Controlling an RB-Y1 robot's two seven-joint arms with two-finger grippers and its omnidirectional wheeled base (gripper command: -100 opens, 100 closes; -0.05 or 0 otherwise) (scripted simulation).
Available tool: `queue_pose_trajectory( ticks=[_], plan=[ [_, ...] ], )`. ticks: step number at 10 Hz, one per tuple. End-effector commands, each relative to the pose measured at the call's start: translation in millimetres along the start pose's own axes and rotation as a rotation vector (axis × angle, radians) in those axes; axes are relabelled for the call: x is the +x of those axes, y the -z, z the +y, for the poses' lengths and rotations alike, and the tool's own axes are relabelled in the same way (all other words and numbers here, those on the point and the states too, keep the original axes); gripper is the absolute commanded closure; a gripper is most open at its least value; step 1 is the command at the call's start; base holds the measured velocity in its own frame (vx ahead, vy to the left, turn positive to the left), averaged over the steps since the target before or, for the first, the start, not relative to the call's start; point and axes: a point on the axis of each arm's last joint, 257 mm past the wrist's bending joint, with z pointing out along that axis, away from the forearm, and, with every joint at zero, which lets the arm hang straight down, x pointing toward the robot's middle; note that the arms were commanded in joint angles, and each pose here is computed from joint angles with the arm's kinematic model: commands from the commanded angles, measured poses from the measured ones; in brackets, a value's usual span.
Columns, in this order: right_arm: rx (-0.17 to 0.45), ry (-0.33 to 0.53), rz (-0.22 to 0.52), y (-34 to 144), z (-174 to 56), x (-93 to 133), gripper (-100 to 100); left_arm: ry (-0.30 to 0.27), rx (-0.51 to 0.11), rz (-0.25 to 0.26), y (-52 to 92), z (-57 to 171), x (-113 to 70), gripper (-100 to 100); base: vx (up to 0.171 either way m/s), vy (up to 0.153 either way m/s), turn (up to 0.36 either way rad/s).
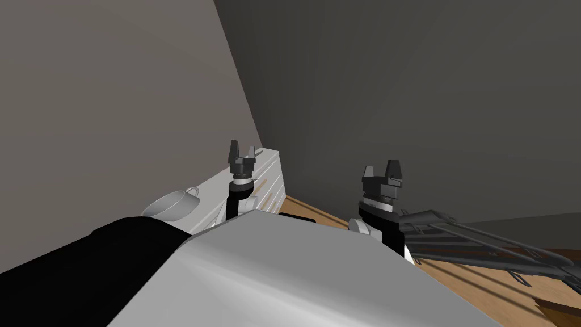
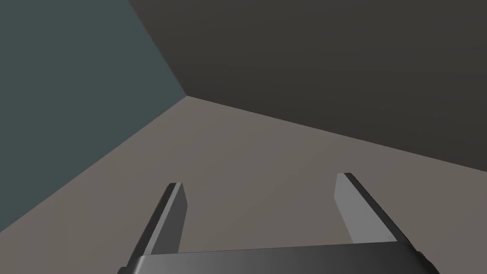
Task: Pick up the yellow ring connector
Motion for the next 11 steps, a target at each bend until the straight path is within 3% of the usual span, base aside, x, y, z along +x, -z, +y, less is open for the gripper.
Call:
queue_pose_trajectory(
  ticks=[1,4,11],
  plan=[
    [0.0,0.0,0.0,0.0,0,0,0,0.002,-0.028,0.045,4.4,13,5.6,-100,0.004,-0.018,-0.04],
    [0.0,0.0,0.0,0.0,0,0,0,0.006,-0.089,0.136,15.4,41,14.1,-100,0.002,-0.047,-0.059],
    [0.0,0.0,0.0,0.0,0,0,0,-0.011,-0.175,0.297,33.7,78,22.5,-100,0.002,-0.049,-0.037]
  ],
)
